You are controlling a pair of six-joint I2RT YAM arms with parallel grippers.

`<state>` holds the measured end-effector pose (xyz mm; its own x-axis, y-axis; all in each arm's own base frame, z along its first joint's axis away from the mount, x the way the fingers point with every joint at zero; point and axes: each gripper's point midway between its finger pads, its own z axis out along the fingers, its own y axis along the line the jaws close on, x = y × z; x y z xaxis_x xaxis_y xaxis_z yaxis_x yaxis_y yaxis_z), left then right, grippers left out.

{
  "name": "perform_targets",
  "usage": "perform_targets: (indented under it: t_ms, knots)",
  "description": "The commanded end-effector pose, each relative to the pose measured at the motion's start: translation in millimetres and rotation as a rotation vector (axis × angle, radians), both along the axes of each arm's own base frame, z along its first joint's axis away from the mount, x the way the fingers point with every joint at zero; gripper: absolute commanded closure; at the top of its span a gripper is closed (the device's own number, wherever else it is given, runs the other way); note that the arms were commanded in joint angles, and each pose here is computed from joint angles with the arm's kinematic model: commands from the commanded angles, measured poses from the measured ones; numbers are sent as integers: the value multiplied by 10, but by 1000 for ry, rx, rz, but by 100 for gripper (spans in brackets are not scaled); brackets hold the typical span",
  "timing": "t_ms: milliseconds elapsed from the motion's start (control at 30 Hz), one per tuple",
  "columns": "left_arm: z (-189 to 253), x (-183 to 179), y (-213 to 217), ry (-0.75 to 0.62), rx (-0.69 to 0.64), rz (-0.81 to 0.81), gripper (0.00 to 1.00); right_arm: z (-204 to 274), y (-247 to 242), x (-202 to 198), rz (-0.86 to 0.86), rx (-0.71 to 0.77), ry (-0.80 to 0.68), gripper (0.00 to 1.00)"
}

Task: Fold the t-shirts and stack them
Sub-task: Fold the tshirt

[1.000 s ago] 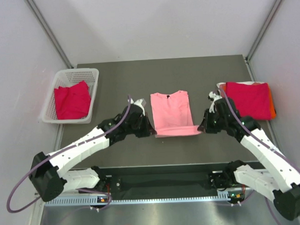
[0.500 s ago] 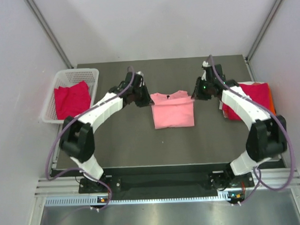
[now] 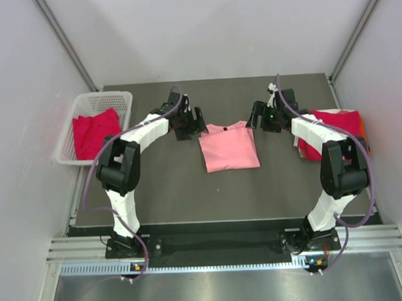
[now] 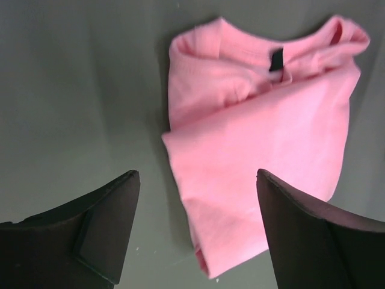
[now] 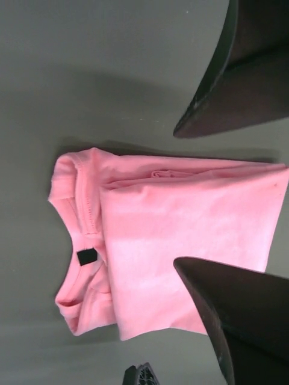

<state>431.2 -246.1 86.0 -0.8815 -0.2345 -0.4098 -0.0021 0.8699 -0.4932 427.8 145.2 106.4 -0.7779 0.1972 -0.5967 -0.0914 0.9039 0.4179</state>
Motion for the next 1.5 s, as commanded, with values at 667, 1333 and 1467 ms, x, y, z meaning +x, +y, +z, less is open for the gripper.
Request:
perform_targets:
  t_ms: [667, 1333, 1467]
  knots:
    - [-183, 112, -17, -63, 28, -28, 42, -286, 385, 429, 181, 27, -4, 57]
    - [-194, 166, 42, -91, 27, -42, 46, -294, 476, 402, 174, 72, -62, 100]
    - [-218, 158, 75, -102, 24, -33, 46, -245, 489, 381, 173, 79, -77, 100]
